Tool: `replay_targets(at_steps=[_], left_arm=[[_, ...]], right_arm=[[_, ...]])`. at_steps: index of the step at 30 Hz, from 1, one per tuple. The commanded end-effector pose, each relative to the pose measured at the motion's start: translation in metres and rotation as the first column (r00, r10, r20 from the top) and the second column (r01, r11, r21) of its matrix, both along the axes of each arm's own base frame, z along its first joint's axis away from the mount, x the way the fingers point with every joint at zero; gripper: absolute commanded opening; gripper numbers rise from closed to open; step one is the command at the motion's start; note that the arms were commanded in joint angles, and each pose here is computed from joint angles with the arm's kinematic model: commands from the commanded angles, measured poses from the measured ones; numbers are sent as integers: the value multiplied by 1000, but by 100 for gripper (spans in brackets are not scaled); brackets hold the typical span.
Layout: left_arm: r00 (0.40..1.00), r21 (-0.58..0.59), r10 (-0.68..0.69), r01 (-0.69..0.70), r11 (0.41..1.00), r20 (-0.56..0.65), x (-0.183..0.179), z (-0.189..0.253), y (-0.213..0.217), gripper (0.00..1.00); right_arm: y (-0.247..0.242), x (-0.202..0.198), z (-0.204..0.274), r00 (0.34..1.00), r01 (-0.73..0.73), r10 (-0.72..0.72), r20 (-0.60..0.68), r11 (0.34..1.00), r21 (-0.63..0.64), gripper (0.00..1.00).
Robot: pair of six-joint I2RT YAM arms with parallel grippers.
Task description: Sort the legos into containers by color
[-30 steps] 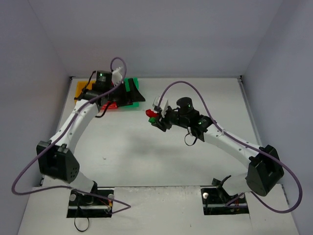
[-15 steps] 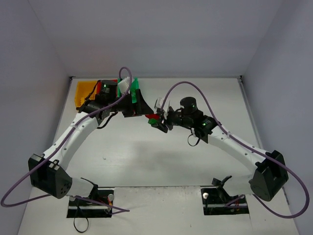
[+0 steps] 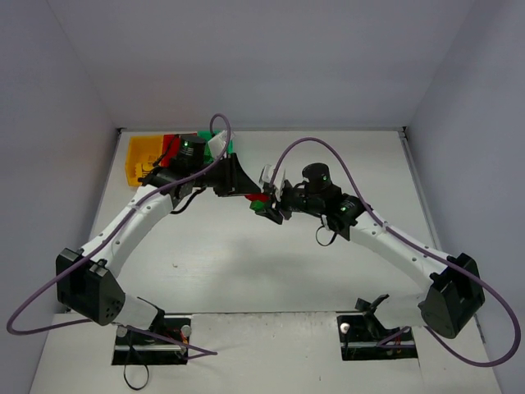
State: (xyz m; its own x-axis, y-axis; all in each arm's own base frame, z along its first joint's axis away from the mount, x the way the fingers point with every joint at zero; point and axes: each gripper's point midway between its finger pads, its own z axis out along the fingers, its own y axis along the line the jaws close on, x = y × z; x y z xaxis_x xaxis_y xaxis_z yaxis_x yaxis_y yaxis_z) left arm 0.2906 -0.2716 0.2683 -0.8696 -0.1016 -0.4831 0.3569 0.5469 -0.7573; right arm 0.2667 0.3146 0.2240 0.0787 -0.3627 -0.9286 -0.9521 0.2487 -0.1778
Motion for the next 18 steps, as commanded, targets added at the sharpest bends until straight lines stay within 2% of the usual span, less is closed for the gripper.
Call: replay_targets(at_steps=[1,2,4,5,7,8,9,12,16,18], left_arm=[[997,-44,-25,29,999,80,2,23,-6,12],[996,-44,-27,31,999,81,2,23,-6,6],[995,-45,-23,27,999,96,2,24,-6,3],[994,-45,-17,22,999,104,3,25,-5,3],[991,-41,13,-8,999,133,8,29,-2,0],[989,-39,25,-19,999,145,10,30,-1,0],[987,-39,36,-30,999,155,11,31,0,0],[975,-46,92,-84,995,204,20,38,5,0],[953,-56,176,-167,984,247,33,43,11,0],[942,-75,209,-196,978,263,36,47,13,0]], right_arm=[[6,6,43,993,-2,-8,116,996,85,14],[5,7,43,994,12,-21,105,996,88,17],[4,13,43,994,53,-62,92,994,90,26],[3,15,43,993,70,-78,85,993,93,40],[-1,24,45,987,145,-151,52,983,109,54],[-2,27,44,984,172,-177,36,979,113,69],[-4,28,44,979,203,-205,3,971,124,75],[-8,32,42,958,285,-277,-75,948,145,88],[-8,33,43,928,355,-323,-185,917,182,100],[-5,31,49,907,388,-330,-261,896,214,100]])
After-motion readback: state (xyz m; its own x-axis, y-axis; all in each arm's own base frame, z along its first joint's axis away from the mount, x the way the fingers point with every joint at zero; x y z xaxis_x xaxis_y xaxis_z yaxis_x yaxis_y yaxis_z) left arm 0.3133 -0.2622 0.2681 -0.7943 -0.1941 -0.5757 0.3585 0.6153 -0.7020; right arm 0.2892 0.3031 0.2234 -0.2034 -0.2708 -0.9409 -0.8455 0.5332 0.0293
